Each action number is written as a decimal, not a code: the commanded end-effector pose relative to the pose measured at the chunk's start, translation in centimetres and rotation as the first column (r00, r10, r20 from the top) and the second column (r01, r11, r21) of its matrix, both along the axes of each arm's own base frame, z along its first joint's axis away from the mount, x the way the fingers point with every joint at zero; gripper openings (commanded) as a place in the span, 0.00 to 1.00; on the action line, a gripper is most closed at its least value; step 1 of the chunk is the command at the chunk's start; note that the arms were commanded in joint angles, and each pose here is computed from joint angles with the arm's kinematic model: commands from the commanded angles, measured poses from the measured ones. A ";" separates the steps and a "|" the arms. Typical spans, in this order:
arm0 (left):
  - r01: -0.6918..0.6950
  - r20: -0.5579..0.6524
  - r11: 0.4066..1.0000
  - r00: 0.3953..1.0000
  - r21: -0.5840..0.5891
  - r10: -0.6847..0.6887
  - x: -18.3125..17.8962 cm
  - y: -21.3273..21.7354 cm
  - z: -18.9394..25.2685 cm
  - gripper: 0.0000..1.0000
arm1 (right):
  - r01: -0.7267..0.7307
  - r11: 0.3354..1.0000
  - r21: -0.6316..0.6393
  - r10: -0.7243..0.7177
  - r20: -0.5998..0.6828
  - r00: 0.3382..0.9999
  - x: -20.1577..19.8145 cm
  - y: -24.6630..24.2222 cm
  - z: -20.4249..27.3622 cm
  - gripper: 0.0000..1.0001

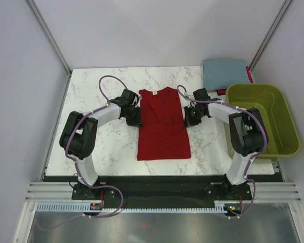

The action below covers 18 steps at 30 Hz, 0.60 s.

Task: Fold and stack the t-shirts
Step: Fold the tshirt

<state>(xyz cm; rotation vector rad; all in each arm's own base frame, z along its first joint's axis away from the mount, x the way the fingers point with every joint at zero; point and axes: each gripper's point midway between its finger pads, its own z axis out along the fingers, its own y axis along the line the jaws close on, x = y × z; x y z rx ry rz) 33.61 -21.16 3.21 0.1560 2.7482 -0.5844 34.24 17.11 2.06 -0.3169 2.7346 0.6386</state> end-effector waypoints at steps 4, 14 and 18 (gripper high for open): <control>-0.076 0.107 0.996 0.991 -0.041 0.080 1.1 0.0 4.6 0.02 | -0.005 0.998 0.063 -0.003 0.129 0.992 1.6 0.8 4.7 0.00; -0.108 0.129 0.993 0.985 -0.048 0.113 1.6 0.1 5.4 0.02 | 0.019 0.996 0.086 -0.032 0.149 0.988 1.7 0.9 5.3 0.13; -0.020 0.116 0.998 0.993 -0.058 0.026 0.9 -0.5 4.6 0.28 | 0.022 0.998 0.062 -0.030 0.128 0.991 1.3 0.6 4.2 0.19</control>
